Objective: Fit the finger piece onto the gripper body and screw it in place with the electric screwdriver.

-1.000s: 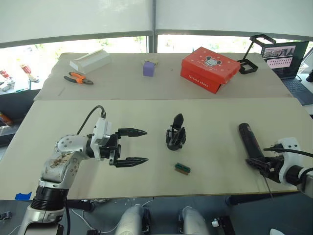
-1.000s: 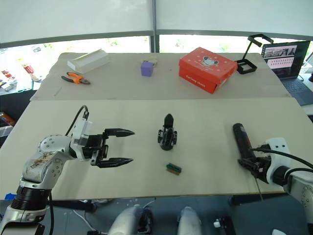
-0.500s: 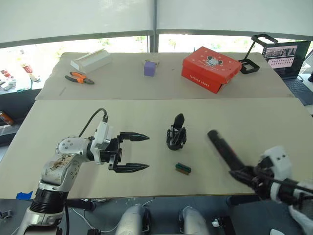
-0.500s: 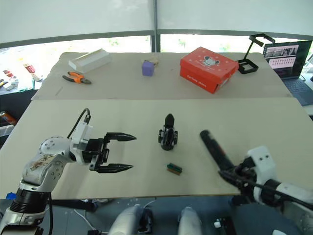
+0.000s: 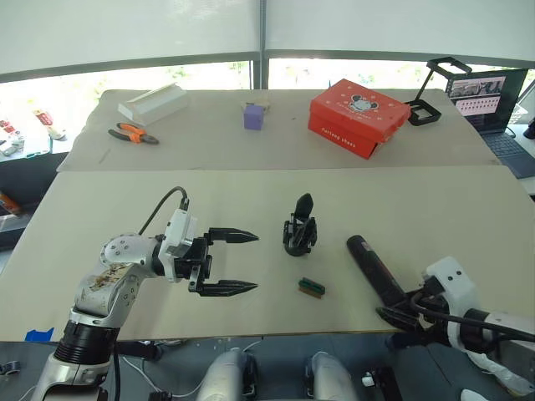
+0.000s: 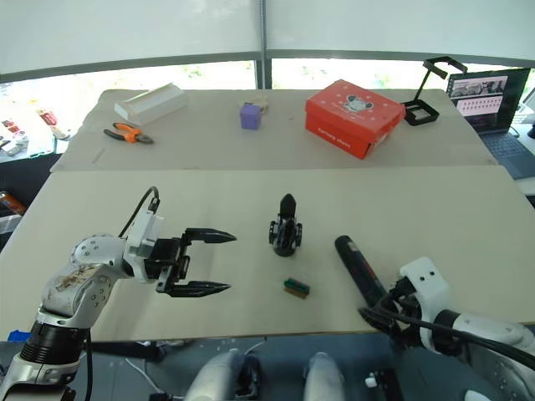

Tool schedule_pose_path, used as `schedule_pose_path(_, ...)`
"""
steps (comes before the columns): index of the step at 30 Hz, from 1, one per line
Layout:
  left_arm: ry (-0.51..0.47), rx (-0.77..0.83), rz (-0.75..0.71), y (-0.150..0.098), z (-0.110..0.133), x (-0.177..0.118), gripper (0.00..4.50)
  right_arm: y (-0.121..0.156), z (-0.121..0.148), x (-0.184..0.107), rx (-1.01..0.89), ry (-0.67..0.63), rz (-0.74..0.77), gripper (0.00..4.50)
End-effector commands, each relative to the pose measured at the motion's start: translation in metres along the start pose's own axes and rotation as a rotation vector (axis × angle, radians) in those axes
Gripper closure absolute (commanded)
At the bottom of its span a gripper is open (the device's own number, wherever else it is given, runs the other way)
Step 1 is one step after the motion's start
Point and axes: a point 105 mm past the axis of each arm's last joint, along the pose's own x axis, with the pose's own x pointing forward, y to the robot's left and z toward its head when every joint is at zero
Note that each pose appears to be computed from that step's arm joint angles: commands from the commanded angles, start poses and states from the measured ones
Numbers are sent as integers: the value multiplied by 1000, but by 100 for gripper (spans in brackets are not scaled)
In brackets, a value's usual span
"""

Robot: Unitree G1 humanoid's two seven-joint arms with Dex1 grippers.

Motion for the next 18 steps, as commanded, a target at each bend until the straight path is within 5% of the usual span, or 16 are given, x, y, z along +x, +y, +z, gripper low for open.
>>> schedule_pose_path(1,-16,21,-26,-4,9,3,0,6,9,-15,-39,87,79,2)
schedule_pose_path(6,-18,7,-39,-6,7,6,0,-9,20,-32,-107,355,15,2)
schedule_pose_path(18,-25,-1,-33,-11,8,10,0,-15,32,-1,-134,476,15,2)
